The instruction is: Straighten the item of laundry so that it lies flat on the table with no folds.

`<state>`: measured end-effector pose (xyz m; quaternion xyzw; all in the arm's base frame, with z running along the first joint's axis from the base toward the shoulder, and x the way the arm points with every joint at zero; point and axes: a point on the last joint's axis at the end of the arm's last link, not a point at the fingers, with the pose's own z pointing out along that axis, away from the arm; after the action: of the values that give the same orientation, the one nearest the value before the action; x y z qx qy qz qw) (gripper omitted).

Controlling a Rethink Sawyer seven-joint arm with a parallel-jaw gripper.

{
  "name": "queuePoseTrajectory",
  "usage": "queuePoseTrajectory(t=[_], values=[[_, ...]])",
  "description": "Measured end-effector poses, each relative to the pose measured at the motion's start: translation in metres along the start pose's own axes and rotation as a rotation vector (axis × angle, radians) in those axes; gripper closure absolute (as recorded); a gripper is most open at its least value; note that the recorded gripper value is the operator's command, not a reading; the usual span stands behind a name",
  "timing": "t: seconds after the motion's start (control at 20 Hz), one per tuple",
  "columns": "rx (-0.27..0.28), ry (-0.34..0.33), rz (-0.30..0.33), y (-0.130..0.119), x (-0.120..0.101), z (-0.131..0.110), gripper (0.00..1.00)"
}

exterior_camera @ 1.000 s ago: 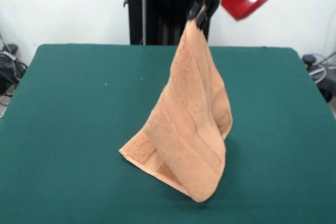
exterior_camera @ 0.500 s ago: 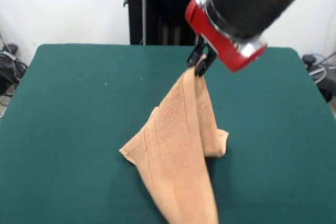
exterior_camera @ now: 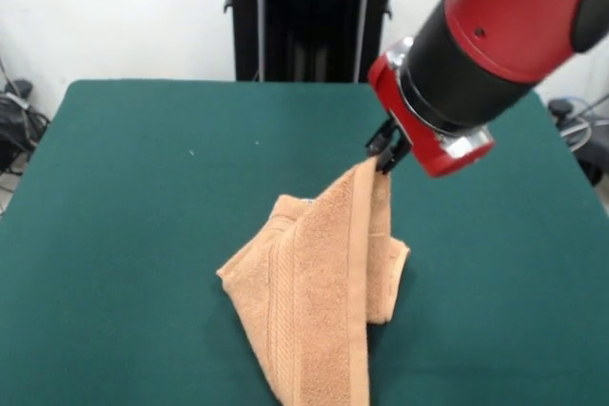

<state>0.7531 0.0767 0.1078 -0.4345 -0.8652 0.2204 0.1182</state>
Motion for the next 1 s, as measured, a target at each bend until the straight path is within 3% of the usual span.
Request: queuePoseTrajectory(t=[0.35, 0.8, 1.0], values=[[0.006, -0.009, 0.017, 0.010, 0.021, 0.008, 1.00], [-0.064, -0.081, -0.002, 0.022, 0.031, 0.032, 1.00], [-0.085, -0.084, 0.012, 0.025, 0.034, 0.037, 1.00]])
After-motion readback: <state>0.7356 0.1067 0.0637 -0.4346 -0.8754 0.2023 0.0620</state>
